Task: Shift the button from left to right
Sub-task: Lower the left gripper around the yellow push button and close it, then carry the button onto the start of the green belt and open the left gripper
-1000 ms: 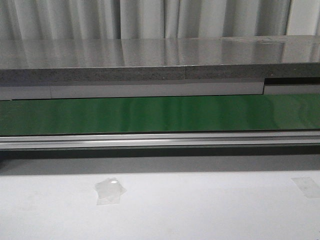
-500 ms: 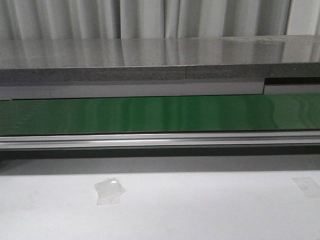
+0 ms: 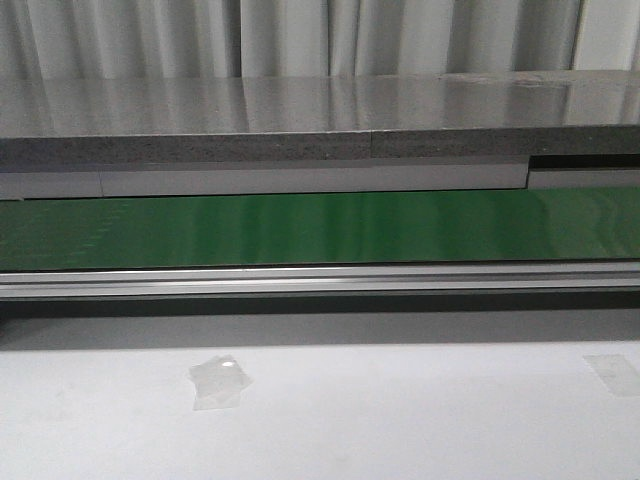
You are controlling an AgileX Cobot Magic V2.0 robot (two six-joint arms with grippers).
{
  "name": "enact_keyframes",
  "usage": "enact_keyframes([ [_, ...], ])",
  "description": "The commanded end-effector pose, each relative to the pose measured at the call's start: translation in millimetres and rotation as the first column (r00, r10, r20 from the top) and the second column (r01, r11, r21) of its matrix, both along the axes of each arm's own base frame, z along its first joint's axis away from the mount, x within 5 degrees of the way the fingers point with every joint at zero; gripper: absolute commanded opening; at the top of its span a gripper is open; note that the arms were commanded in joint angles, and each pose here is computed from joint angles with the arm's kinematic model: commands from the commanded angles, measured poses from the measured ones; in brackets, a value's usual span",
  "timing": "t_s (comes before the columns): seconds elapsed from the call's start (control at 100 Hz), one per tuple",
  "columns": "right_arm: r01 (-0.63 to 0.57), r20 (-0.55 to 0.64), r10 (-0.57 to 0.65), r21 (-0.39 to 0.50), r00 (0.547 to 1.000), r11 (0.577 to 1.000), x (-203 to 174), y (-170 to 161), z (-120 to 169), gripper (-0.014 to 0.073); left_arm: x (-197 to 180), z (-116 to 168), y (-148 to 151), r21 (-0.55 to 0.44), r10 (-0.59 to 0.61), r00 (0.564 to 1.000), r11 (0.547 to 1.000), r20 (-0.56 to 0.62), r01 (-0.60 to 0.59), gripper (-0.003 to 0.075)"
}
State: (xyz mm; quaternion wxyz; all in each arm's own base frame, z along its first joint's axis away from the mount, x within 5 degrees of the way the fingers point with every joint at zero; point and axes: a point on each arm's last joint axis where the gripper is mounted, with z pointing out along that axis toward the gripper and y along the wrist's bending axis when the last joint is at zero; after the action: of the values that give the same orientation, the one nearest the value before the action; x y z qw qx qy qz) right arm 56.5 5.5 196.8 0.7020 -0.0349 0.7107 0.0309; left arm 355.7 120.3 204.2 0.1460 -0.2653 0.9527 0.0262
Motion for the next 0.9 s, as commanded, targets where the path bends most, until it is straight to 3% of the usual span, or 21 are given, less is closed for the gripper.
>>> enact_keyframes([
  [0.0, 0.008, 0.093, -0.008, -0.003, 0.996, 1.0, -0.4, -0.7, 12.6, -0.0066, 13.0, 18.8, 3.7, 0.017, 0.013, 0.995, 1.0, 0.1, -0.015, 0.0637],
  [0.36, 0.008, 0.093, -0.008, -0.003, 0.996, 1.0, -0.4, -0.7, 12.6, -0.0066, 40.7, 1.8, 12.7, 0.007, 0.016, 0.997, 1.0, 0.077, -0.017, 0.0637],
  [0.75, 0.008, 0.093, -0.008, -0.003, 0.996, 1.0, -0.4, -0.7, 12.6, -0.0066, 41.0, -13.5, 13.2, -0.008, 0.018, 1.0, 1.0, 0.015, -0.018, 0.0636],
  [0.89, 0.008, 0.093, -0.008, -0.003, 0.996, 1.0, -0.4, -0.7, 12.6, -0.0066, 40.7, -23.7, 13.3, -0.019, 0.018, 0.999, 1.0, -0.027, -0.018, 0.0575],
])
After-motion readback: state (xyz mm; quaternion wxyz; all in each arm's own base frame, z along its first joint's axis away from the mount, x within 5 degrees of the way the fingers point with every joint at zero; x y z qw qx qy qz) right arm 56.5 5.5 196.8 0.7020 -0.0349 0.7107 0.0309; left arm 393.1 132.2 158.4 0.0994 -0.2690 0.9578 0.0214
